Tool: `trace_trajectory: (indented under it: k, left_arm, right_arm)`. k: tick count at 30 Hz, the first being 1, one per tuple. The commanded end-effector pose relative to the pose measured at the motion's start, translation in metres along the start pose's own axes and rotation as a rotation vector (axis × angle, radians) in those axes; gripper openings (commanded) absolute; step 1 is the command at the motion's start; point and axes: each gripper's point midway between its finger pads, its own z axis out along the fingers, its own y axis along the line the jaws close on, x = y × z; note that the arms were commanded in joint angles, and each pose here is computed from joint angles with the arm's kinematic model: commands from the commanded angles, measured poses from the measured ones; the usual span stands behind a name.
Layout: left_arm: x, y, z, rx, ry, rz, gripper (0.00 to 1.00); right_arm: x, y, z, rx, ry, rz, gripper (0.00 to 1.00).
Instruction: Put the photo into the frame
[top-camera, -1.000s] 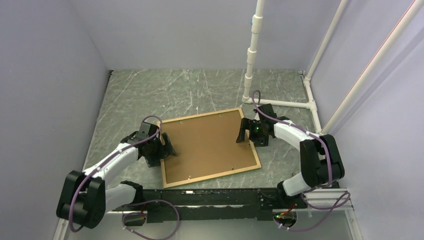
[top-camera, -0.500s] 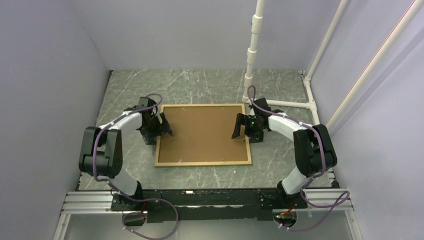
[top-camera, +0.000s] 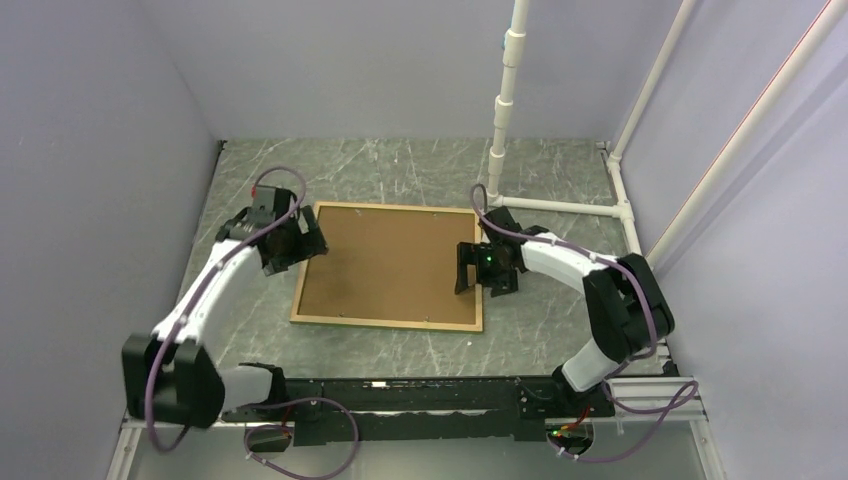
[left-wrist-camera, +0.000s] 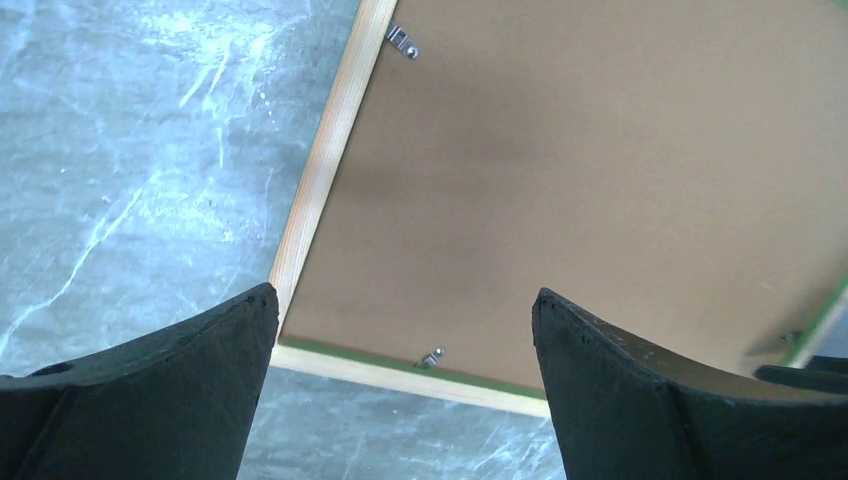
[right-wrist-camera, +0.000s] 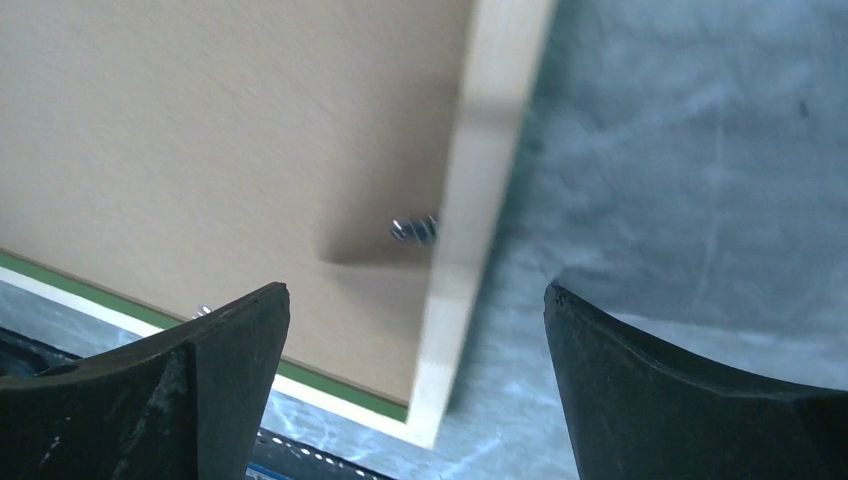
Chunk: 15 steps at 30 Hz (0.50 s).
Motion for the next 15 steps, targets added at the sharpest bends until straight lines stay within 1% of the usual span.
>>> trace_trajectory:
  k: [1, 4, 8, 12, 15]
  left_arm:
    - [0.024, 0.011, -0.028, 0.023, -0.032, -0.052, 0.99]
    - [0.037, -0.001, -0.041, 0.12, -0.062, -0.052, 0.99]
    - [0.044, -0.022, -0.06, 0.231, -0.126, -0.015, 0.99]
    - [0.046, -0.047, -0.075, 0.33, -0.165, 0.065, 0.99]
    - [0.047, -0.062, -0.082, 0.361, -0.187, 0.12, 0.99]
  right_arm:
    - [0.033, -0.024, -0.013, 0.073, 0.035, 0.044, 0.99]
    - [0.054, -0.027, -0.014, 0.062, 0.071, 0.074, 0.95]
    - [0.068, -0.028, -0.019, 0.054, 0.082, 0.076, 0.9]
    - [0.081, -0.027, -0.016, 0.042, 0.102, 0.076, 0.75]
    - [0.086, -0.025, -0.012, 0.025, 0.112, 0.084, 0.63]
